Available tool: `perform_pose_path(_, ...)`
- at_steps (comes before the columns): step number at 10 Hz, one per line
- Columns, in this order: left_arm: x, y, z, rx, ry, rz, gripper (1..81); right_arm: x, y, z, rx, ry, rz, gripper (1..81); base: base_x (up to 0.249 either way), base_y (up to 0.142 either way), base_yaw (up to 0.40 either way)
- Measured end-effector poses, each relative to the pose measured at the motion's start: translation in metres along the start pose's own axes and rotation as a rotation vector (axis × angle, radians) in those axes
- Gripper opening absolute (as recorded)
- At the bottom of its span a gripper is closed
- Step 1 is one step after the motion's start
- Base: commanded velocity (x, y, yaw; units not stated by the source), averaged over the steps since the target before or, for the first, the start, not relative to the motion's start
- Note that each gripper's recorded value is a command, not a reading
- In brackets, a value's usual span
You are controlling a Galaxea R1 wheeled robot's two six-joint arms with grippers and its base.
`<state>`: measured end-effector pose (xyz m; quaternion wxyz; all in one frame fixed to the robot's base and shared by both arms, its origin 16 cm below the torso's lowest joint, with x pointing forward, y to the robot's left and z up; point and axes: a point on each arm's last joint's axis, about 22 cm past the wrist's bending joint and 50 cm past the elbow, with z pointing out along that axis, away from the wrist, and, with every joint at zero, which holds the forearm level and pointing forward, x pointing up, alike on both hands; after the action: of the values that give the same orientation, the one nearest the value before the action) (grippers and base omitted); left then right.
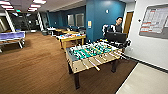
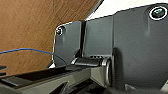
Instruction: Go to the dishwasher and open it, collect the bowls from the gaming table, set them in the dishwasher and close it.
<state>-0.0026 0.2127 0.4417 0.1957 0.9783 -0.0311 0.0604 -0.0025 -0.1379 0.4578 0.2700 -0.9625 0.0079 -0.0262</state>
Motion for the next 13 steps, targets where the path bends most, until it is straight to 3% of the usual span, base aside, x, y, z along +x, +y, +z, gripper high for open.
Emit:
perform_pose_path(7,-0.002,-0.0003,-0.0002,0.001,-0.002,-0.005,81.1,-0.0004,-0.0057,0.0027,0.007,0.0,-0.004,81.1,0.0,0.0,0.319)
perform_pose_path(10,-0.0027,-0.0079,0.0016,0.026,-0.005,-0.002,81.1,-0.0008,-0.0055,0.0027,0.007,-0.001,-0.004,81.1,0.0,0.0,0.312)
perform_pose_path(13,-0.0031,-0.0051,0.0034,0.025,-0.006,-0.002,81.1,-0.0009,-0.0038,0.0024,0.003,-0.002,-0.004,81.1,0.0,0.0,0.3)
